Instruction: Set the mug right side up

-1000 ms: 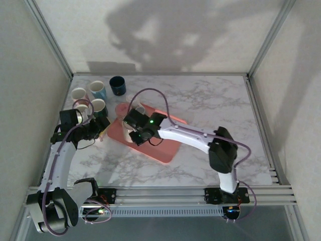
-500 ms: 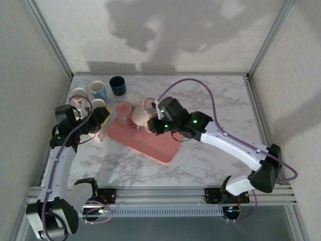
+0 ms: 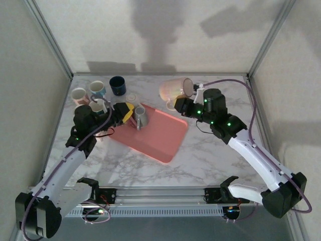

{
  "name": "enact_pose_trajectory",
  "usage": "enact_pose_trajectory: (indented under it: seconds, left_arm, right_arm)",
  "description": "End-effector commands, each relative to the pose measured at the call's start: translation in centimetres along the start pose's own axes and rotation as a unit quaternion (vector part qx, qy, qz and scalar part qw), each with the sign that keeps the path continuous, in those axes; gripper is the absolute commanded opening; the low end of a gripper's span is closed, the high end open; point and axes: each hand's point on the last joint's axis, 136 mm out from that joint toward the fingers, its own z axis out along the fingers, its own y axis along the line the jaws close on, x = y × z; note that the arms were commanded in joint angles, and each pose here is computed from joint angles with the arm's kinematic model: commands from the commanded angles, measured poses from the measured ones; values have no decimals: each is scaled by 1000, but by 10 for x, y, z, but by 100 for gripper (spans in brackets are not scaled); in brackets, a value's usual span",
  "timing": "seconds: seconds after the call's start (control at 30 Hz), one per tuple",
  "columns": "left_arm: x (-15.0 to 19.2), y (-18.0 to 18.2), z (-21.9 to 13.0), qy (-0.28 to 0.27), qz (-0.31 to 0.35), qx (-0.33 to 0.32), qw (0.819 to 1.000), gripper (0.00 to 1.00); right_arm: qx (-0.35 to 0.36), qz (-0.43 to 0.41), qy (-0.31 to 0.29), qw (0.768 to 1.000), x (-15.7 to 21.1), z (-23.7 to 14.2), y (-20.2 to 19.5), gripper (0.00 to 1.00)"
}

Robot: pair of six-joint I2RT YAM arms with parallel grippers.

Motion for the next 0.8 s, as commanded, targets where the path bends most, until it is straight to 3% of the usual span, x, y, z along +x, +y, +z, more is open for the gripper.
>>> enact_pose_trajectory:
  seconds: [0.0, 0.37, 0.6, 0.77]
  left_arm:
    - [-4, -35, 10, -23, -3, 64, 998, 54]
    - [19, -84, 48, 1, -12, 148, 989, 59]
    - [24, -104, 79, 21, 12, 156, 987, 61]
    - [20, -112, 84, 4, 21, 173, 985, 62]
  right_arm:
    - [-122, -3, -88, 989, -49, -33, 57, 0]
    - [-193, 37, -116, 974, -69, -48, 68, 0]
    - [-224, 47, -104, 968, -69, -50, 78, 0]
    - [-250, 56, -98, 962, -70, -52, 86, 0]
